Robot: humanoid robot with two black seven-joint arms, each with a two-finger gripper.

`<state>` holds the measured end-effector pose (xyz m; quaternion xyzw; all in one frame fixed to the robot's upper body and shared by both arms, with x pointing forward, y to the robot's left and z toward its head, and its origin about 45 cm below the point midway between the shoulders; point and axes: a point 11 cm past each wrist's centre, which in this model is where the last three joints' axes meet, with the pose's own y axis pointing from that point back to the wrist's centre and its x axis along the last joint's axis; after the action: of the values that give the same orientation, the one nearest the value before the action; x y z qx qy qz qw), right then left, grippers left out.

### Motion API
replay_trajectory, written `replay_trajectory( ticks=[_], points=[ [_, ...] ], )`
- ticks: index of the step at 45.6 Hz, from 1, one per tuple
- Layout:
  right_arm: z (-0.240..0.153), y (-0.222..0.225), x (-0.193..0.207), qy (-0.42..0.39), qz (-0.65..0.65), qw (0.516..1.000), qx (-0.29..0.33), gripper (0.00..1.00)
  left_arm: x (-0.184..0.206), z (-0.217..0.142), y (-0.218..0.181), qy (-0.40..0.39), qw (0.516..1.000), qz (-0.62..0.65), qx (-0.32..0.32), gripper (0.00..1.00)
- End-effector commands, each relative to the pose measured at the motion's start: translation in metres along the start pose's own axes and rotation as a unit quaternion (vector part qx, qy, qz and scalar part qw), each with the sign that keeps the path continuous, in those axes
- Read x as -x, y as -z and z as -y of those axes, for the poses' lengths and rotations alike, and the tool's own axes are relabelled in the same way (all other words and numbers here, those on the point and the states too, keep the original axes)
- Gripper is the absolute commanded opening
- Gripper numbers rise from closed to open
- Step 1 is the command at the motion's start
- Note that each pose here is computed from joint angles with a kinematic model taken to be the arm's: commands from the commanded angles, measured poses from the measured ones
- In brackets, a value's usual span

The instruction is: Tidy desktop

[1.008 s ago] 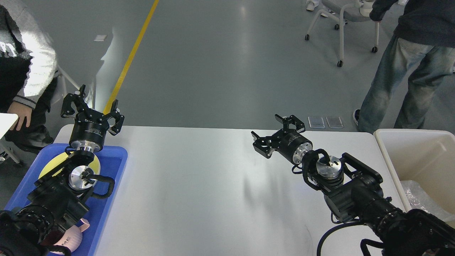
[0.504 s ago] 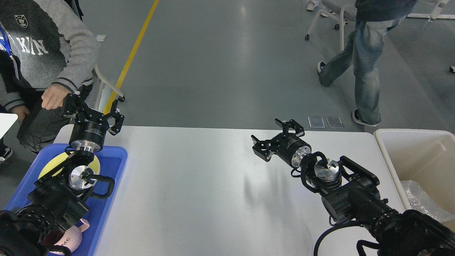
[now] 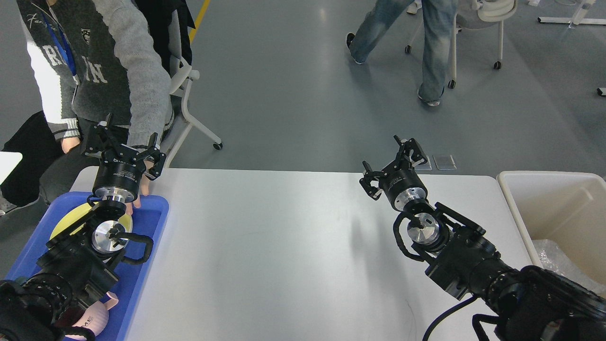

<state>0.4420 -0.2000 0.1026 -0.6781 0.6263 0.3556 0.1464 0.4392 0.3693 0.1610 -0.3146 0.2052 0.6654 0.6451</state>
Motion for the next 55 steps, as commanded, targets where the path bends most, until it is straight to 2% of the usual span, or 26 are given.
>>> replay_trajectory(
  ticks=[1,55],
  points=[
    [0.0018,-0.0089,0.0080,-0.004,0.000,1.000,0.006,1.00,0.0000,0.0000,-0.0001,0.000,1.000,0.000,0.000,0.97],
    [0.0020,-0.0092,0.0096,-0.002,0.000,1.000,0.007,1.00,-0.0006,0.0001,-0.0011,-0.001,1.000,0.001,0.002,0.97]
  ],
)
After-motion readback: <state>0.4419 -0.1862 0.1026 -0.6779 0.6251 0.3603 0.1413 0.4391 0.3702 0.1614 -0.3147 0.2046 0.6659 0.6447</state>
